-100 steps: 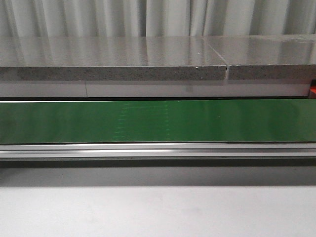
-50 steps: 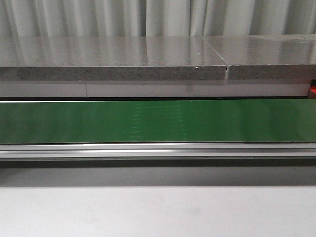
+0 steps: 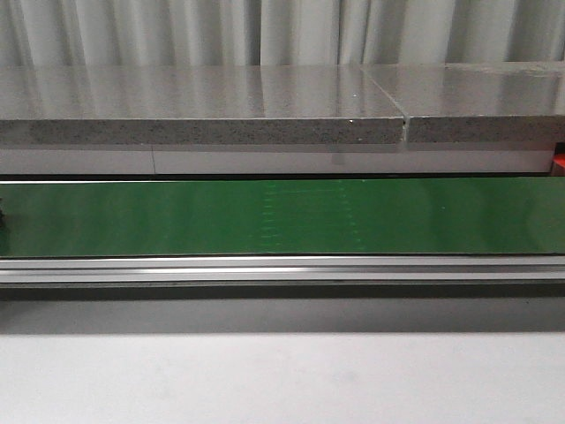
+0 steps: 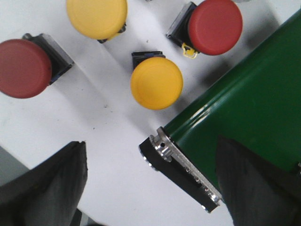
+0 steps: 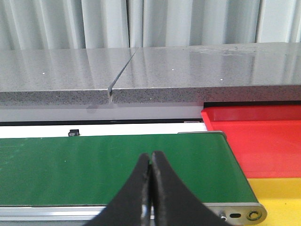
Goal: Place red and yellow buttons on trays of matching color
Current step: 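Set the red button on the green belt and open the left gripper, then grasp a yellow button from the cluster with the left gripper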
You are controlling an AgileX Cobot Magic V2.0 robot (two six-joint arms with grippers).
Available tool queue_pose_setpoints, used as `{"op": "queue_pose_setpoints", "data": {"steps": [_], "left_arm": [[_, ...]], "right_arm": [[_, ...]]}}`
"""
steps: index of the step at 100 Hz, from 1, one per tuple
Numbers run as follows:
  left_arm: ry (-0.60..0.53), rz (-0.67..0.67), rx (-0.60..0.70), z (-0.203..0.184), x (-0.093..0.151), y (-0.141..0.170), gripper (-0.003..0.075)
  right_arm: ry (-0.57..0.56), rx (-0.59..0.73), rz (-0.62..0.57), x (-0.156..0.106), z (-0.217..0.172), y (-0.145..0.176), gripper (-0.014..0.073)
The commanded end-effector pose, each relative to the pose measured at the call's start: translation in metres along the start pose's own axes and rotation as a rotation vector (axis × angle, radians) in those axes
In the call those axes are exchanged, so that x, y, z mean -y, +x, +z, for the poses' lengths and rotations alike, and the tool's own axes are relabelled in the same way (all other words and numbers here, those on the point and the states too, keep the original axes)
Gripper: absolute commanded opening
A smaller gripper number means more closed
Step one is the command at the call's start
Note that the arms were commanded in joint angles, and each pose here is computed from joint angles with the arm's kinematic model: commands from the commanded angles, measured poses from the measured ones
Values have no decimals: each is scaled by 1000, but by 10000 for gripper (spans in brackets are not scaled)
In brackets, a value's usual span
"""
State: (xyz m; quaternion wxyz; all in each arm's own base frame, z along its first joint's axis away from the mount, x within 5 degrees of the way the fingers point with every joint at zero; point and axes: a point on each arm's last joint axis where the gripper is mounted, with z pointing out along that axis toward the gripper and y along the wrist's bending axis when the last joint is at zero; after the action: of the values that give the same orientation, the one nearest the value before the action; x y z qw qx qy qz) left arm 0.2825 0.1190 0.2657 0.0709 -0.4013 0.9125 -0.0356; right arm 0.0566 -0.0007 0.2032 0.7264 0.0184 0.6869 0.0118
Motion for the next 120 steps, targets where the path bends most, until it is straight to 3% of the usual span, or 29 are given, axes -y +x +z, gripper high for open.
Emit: {"op": "queue_pose_setpoints", "data": {"steps": [1, 51, 70, 95, 120], "left_arm": [[49, -7, 29, -4, 5, -5, 522], [32, 29, 25, 32, 9, -23, 493], [17, 32, -7, 43, 8, -25, 399], [23, 35, 10, 46, 9, -28, 372], [24, 60, 12, 41, 9, -26, 206]], "right_arm": [[-17, 106, -2, -2, -2, -13, -65], [-17, 106, -2, -2, -2, -13, -65], [-17, 106, -2, -2, -2, -13, -65], [-17, 106, -2, -2, -2, -13, -65], [-17, 106, -2, -2, -2, -13, -65]]}}
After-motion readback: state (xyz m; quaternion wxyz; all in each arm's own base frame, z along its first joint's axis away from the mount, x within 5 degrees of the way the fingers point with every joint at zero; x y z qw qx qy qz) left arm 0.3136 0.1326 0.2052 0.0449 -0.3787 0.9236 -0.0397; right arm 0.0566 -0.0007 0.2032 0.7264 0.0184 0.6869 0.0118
